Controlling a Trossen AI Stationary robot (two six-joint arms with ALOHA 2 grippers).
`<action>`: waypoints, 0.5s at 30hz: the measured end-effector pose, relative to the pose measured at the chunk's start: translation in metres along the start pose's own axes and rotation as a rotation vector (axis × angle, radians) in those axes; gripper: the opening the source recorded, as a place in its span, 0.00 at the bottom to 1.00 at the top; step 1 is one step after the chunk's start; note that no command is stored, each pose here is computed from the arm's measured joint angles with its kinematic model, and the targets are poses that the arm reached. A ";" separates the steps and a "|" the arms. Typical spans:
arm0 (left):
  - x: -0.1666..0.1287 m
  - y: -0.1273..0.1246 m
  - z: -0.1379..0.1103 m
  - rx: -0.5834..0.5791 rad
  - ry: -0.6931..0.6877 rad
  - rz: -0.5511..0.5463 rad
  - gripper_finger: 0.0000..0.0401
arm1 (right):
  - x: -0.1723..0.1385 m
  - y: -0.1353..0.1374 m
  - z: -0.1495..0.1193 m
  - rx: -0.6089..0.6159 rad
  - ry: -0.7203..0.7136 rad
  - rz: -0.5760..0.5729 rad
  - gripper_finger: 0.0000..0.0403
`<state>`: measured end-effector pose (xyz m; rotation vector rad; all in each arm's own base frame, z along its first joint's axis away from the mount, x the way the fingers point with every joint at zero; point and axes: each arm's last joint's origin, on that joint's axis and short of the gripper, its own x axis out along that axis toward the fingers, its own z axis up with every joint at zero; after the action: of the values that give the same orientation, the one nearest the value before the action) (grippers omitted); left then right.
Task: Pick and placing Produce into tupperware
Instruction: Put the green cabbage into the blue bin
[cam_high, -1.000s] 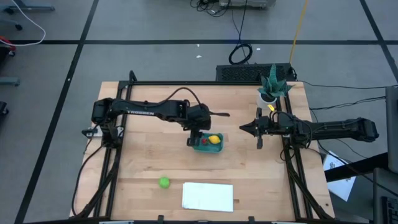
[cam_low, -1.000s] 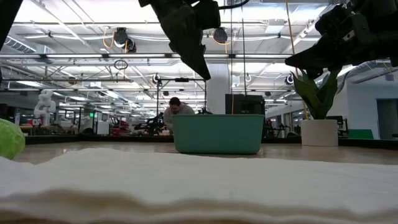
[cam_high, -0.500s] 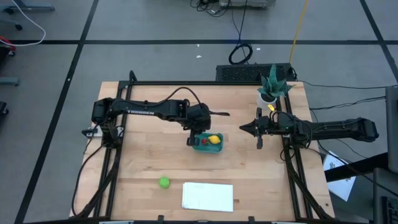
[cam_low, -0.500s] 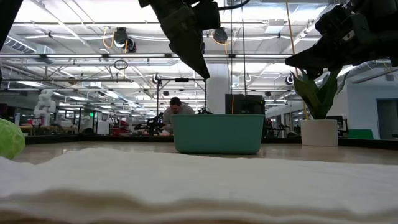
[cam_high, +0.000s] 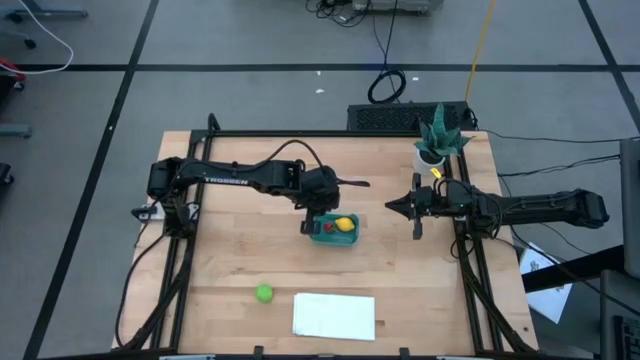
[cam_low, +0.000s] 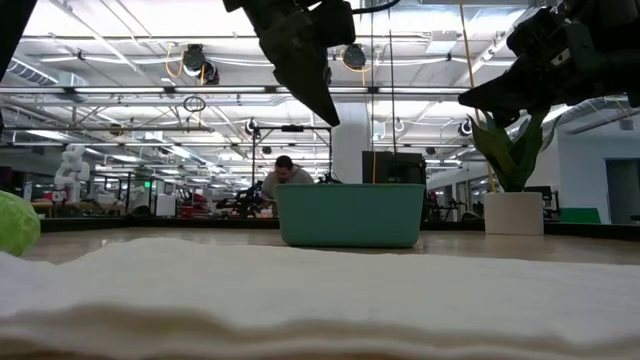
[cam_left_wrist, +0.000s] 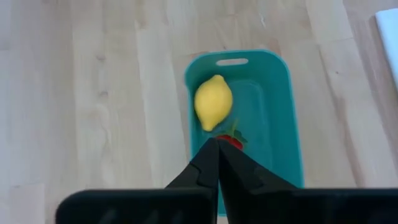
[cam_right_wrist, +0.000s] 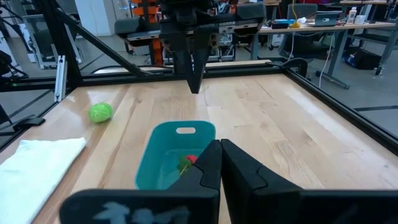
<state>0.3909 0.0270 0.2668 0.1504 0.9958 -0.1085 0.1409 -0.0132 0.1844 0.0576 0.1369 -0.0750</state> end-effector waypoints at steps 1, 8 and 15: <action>-0.001 0.000 0.000 0.005 -0.003 0.013 0.01 | 0.000 0.000 0.000 0.000 0.000 0.000 0.00; -0.033 0.001 0.005 0.045 -0.080 0.094 0.01 | 0.000 0.000 0.000 0.000 0.001 0.000 0.00; -0.097 -0.002 0.006 0.059 -0.224 0.159 0.01 | 0.002 0.000 -0.001 0.000 0.010 0.000 0.00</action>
<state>0.3428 0.0259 0.3515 0.2654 0.7546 -0.0089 0.1425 -0.0133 0.1832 0.0581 0.1467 -0.0751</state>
